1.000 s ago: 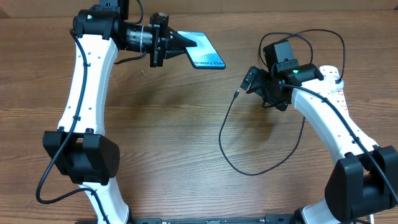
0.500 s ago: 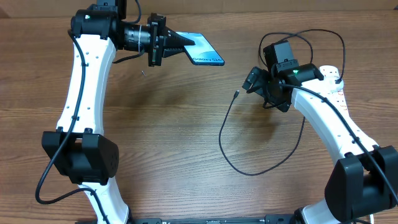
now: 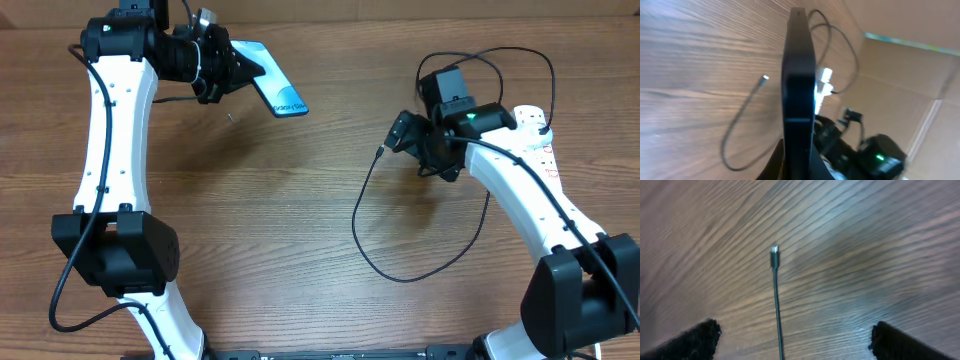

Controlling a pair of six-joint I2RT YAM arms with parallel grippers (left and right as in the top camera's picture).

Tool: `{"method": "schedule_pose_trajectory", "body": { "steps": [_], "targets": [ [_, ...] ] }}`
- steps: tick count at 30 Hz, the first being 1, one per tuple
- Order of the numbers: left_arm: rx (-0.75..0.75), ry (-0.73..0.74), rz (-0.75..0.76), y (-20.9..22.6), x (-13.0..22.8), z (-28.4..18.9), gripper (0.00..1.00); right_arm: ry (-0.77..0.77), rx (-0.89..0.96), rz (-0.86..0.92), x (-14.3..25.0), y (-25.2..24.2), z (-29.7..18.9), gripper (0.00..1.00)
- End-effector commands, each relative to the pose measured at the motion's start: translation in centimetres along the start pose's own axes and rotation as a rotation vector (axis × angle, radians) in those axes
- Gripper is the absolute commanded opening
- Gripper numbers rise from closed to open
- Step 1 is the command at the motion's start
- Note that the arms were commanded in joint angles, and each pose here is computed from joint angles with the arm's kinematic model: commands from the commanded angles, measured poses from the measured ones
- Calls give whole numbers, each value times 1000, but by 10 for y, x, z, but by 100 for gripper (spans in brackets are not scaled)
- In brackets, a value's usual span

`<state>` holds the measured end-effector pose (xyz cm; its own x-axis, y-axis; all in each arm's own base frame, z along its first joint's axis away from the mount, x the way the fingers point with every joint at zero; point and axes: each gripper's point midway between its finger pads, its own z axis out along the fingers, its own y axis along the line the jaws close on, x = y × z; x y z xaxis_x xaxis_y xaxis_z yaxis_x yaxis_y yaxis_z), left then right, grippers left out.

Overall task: Plug charger to phone and switch on socket
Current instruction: 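Lift the cable plug with the right gripper toward the phone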

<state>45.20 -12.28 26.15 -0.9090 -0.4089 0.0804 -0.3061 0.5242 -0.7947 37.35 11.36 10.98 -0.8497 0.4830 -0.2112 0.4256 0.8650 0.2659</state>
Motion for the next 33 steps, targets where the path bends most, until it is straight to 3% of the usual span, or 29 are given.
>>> {"method": "schedule_pose_trajectory", "body": {
  "steps": [1,3,6,10,16,18,25,30,33],
  "targets": [
    [-172,-78,146,29,-15,-2,4,95,-23,-79,24,13,20,89],
    [-198,-86,203,33,-17,-3,4,171,-62,-138,35,20,30,81],
    [-216,-90,244,36,-19,-4,4,249,-70,-169,40,27,35,80],
    [-268,-109,256,44,-23,-6,4,203,-48,-160,20,38,31,78],
    [-296,-111,253,49,-23,-8,4,218,8,-97,21,33,67,70],
    [-298,-112,252,49,-23,-8,4,200,57,-65,24,30,77,62],
    [-295,-99,243,50,-20,-7,4,52,204,-70,23,28,103,58],
    [-297,-94,242,51,-18,-7,4,2,185,-44,11,33,105,58],
    [-298,-94,241,51,-18,-7,4,1,177,-43,11,35,106,53]
  ]
}}
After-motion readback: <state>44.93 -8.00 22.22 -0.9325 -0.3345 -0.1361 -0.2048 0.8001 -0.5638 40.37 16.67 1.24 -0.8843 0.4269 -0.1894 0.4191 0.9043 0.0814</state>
